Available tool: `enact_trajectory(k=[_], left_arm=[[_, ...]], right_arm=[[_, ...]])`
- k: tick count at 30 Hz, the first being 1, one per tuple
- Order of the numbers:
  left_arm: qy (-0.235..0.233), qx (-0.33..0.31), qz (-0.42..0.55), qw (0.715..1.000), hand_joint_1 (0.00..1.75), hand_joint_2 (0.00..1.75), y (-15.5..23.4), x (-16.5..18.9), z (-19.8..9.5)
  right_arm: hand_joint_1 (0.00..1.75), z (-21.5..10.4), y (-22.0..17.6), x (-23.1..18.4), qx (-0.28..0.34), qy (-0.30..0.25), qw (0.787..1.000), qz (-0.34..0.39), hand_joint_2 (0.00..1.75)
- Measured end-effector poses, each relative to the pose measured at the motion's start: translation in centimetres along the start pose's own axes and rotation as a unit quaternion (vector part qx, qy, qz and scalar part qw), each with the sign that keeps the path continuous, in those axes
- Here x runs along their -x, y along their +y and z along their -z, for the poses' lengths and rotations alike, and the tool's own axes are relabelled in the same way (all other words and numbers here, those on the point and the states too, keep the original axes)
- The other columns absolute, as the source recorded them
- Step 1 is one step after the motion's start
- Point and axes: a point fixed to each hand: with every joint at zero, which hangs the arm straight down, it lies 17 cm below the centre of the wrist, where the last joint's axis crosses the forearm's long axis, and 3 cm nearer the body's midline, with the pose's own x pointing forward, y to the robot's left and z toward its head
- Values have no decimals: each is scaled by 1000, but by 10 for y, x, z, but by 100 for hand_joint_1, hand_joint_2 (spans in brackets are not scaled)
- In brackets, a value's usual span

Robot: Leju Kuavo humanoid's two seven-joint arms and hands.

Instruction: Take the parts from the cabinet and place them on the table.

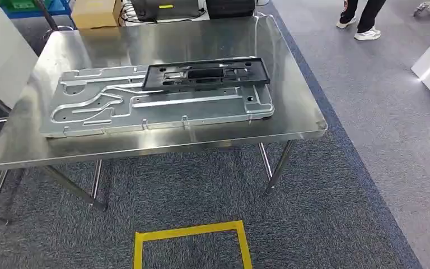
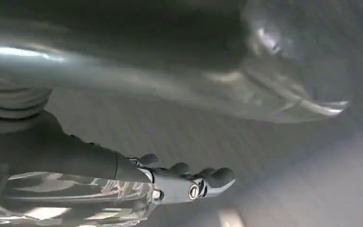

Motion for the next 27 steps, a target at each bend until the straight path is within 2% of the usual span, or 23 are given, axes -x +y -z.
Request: enact_trajectory(k=[4, 7, 11, 19, 27], left_arm=[[-21, -10, 9, 1000, 0, 0, 14, -18, 4], [-21, -10, 11, 1000, 0, 0, 14, -22, 4], [-19, -7, 16, 1000, 0, 0, 11, -22, 4], [-18, -3, 22, 1000, 0, 0, 6, -25, 3], [-6, -1, 23, 1000, 0, 0, 3, -15, 2]], right_arm=[[0, -42, 77, 52, -163, 114, 980, 25, 0], [0, -64, 104, 66, -218, 146, 965, 21, 0], [0, -81, 117, 79, -239, 164, 957, 19, 0], [0, -96, 146, 68, -296, 163, 941, 0, 0], [0, -92, 140, 73, -295, 175, 939, -9, 0]])
